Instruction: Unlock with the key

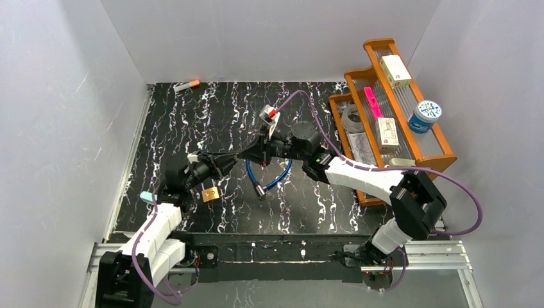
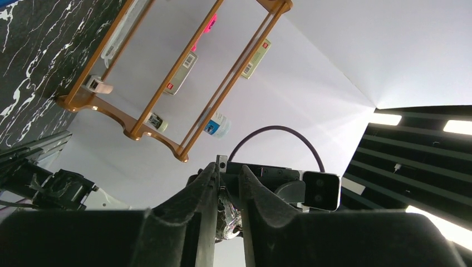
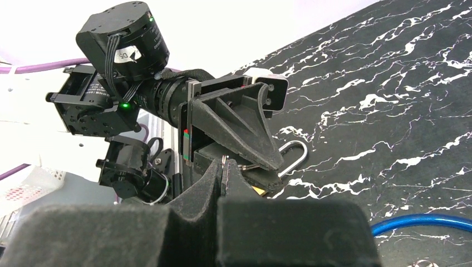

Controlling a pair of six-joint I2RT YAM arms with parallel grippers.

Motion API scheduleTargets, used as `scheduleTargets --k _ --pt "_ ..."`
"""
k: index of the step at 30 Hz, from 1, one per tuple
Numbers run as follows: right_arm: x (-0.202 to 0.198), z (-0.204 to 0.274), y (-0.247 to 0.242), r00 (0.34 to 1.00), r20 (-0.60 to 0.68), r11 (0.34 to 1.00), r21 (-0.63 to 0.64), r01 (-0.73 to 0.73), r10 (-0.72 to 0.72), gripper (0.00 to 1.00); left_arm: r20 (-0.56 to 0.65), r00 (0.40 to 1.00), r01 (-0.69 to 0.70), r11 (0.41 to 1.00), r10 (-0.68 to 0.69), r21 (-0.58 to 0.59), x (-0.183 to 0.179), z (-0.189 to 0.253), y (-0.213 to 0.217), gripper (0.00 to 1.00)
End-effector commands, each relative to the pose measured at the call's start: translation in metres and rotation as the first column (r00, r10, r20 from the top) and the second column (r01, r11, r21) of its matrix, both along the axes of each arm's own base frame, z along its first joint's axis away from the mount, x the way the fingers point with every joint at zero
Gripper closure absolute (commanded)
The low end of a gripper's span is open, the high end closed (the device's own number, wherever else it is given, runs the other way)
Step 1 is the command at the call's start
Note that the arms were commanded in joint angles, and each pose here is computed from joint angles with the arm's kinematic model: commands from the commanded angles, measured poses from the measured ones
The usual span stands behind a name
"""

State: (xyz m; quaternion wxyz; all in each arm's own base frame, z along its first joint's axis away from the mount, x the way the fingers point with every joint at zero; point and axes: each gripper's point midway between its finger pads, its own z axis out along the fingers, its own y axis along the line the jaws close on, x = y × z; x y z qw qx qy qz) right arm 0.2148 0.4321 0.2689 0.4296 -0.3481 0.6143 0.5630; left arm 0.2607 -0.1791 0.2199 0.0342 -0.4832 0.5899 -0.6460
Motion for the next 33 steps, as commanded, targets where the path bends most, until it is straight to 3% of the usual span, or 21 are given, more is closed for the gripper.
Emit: scheduleTargets --k 1,6,11,15,18,22,25,29,33 --pt "-0.002 0.018 -0.002 0.999 0.05 0.999 0.032 -0.011 0.009 0.99 -0.021 1.0 0.008 1.0 -0.008 -0.008 -0.001 0.002 -0.001 0.84" --pt "0.0 0.014 -0.005 1.0 0.029 1.0 0.007 0.008 -0.008 0.99 0.009 1.0 0.012 0.999 -0.012 0.038 0.001 0.001 -0.002 0.99" --pt "0.0 0.012 -0.012 0.999 -0.016 0.999 -0.016 0.046 -0.046 0.75 0.039 0.999 0.013 0.992 -0.018 0.127 0.005 -0.001 -0.001 1.0" --pt "-0.001 0.021 -0.02 0.994 -0.062 0.996 -0.005 0.087 -0.087 0.45 0.104 0.994 -0.008 0.977 -0.015 0.212 0.012 0.002 0.001 1.0" --pt "0.0 0.033 -0.027 0.986 -0.099 0.99 0.026 0.137 -0.134 0.3 0.202 0.979 -0.042 0.954 -0.02 0.298 0.02 0.014 0.004 1.0" --pt "0.0 0.028 -0.032 0.977 -0.14 0.986 0.014 0.163 -0.16 0.26 0.309 0.948 -0.08 0.886 -0.073 0.456 0.027 0.031 0.01 1.0" --pt "-0.003 0.018 -0.031 0.989 -0.079 0.992 -0.005 0.126 -0.126 0.25 0.355 0.925 -0.089 0.829 -0.137 0.552 0.028 0.049 0.012 1.0" --pt "0.001 0.008 -0.019 0.995 0.075 0.996 -0.053 0.071 -0.067 0.17 0.362 0.912 -0.046 0.83 -0.192 0.556 0.027 0.063 0.006 1.0" --pt "0.005 0.017 -0.001 0.991 0.132 0.999 -0.054 0.011 -0.004 0.15 0.345 0.912 -0.01 0.828 -0.222 0.56 0.023 0.063 0.003 1.0"
